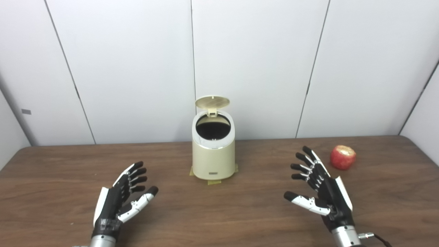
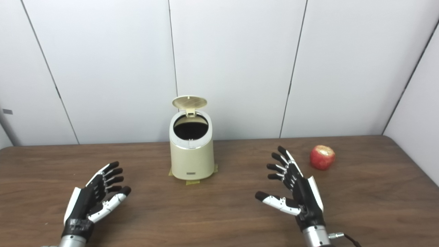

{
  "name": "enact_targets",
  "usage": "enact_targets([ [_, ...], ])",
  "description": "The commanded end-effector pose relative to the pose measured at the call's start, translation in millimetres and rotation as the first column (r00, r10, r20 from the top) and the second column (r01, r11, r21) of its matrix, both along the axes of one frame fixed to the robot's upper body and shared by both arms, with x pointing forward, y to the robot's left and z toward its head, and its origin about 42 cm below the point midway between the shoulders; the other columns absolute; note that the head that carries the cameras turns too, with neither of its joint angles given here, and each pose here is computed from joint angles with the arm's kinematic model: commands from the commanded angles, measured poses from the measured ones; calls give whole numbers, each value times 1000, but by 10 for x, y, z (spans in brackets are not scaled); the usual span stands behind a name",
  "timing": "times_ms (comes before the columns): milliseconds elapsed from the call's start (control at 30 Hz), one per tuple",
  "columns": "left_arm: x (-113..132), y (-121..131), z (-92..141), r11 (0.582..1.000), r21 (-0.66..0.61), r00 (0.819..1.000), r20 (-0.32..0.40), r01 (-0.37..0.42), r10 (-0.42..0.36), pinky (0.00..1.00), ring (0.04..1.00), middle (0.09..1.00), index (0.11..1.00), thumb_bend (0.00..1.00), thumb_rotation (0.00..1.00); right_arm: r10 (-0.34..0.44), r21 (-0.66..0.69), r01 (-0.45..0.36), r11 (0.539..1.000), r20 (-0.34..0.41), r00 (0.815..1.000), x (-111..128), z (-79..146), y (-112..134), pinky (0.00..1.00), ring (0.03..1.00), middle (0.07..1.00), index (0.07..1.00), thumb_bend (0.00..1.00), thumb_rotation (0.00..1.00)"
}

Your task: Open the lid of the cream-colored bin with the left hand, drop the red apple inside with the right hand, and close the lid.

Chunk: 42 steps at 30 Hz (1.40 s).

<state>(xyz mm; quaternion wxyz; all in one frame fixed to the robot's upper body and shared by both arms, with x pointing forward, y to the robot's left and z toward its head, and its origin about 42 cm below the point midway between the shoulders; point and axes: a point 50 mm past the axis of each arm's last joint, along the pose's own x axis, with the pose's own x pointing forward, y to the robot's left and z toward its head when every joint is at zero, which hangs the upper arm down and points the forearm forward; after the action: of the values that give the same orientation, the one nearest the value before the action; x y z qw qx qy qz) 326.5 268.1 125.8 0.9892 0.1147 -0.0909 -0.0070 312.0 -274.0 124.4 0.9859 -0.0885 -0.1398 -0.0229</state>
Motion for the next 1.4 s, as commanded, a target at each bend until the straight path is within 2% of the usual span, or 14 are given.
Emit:
enact_targets([
  [0,39,49,134,1000,6,997,78,14,-15,747,798,842,885,630,272,-44,-46,47,998,53,998,49,153,-217,623,758,860,885,774,306],
  [167,70,182,124,1000,20,996,86,-3,1,779,803,843,888,601,237,-104,-137,116,984,93,990,106,208,-577,638,760,853,877,809,371],
  [233,76,217,135,1000,19,997,78,-7,5,775,811,846,888,588,221,-139,-172,157,972,114,984,119,320,-699,636,754,850,874,805,388],
  [333,81,252,143,1000,8,997,71,-6,6,790,823,850,892,567,198,-187,-190,212,959,139,972,115,486,-777,657,771,849,881,790,363],
  [367,78,257,150,1000,4,998,70,-5,5,790,824,850,892,564,194,-214,-191,241,952,152,965,113,566,-807,660,773,849,881,788,359],
  [467,75,267,169,1000,5,998,70,-3,3,776,815,848,899,534,153,-290,-214,322,922,168,942,107,749,-900,662,773,840,874,735,267],
  [600,77,262,202,1000,13,998,65,-5,4,773,807,851,891,517,124,-378,-265,407,874,156,913,129,860,-1088,687,806,856,888,721,272],
  [733,79,260,226,1000,24,997,73,-2,0,779,803,855,884,498,64,-419,-290,447,846,157,894,192,865,-1266,749,832,859,896,742,284],
  [800,79,258,237,1000,27,998,70,-1,0,793,805,851,886,488,51,-428,-302,455,838,153,891,244,862,-1353,748,840,866,904,759,293],
  [900,80,253,244,1000,25,998,67,0,-2,800,815,856,895,478,13,-428,-348,443,826,124,895,320,886,-1423,755,862,894,926,796,330],
  [1100,85,229,266,1000,30,998,68,3,-5,809,822,861,901,470,1,-392,-472,354,808,19,920,545,1003,-1518,790,903,934,964,824,349],
  [1200,87,215,268,1000,24,998,64,5,-7,814,828,869,909,456,0,-382,-514,313,799,-31,924,668,1068,-1521,830,922,938,957,948,417],
  [1367,100,195,271,1000,26,998,63,9,-10,794,818,862,904,461,0,-386,-567,270,778,-93,918,870,1035,-1498,827,906,919,934,926,344],
])
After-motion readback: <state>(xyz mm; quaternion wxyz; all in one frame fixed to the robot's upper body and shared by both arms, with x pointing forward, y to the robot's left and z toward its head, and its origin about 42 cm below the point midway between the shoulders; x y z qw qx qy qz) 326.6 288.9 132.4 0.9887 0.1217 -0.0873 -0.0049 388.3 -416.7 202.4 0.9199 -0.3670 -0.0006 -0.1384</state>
